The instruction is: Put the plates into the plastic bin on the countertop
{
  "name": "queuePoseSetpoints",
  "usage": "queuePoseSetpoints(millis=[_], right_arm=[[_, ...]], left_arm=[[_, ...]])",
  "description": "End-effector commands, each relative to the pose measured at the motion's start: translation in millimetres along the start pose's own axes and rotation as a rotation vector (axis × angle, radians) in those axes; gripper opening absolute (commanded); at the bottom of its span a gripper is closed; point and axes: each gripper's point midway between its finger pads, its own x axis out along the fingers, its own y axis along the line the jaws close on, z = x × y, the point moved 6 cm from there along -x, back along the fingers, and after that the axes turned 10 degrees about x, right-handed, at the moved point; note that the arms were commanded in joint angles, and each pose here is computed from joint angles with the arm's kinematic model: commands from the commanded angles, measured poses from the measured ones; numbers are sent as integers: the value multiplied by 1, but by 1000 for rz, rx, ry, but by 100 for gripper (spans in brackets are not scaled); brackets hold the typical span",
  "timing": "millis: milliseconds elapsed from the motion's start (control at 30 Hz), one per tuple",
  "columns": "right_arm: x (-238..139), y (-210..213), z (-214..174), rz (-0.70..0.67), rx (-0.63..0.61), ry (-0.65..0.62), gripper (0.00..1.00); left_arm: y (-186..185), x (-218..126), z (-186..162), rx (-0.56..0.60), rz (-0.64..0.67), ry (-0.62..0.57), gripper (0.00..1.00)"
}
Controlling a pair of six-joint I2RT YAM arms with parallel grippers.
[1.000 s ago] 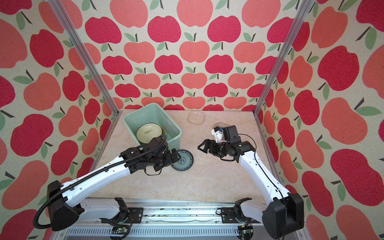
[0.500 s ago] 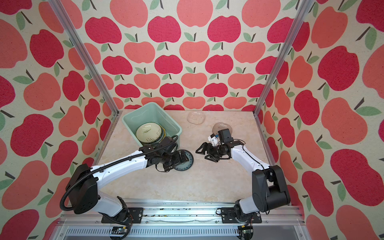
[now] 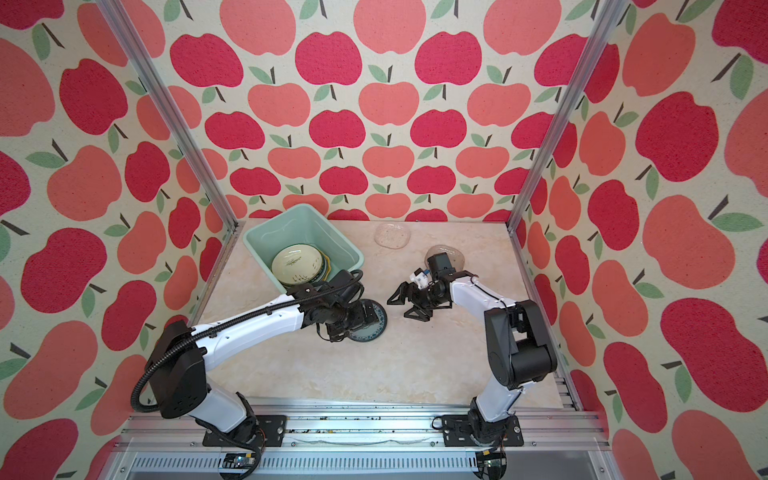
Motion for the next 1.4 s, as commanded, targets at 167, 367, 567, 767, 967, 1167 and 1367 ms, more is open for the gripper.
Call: queuePoseSetpoints(millis=[167, 367, 567, 767, 967, 1167, 1367], right_arm=[[-5, 31, 25, -54, -302, 3, 81], [-7, 37, 43, -121, -496, 32, 83], [16, 29, 53, -87, -526, 83, 83], [45, 18, 49, -96, -533, 158, 82], [66, 18, 51, -90, -531, 206, 82], [76, 22, 56, -81, -534, 230, 82], [87, 12, 55, -84, -512, 275, 79]], left_arm=[[35, -83, -26, -281, 107, -242, 100], [48, -58, -49, -588, -37, -363, 98], [59, -24, -57, -689, 2, -379, 99], [65, -8, -63, -727, -2, -428, 99], [73, 10, -65, -755, -28, -461, 98], [92, 22, -69, -812, -23, -503, 98], [97, 39, -68, -809, -68, -518, 96]])
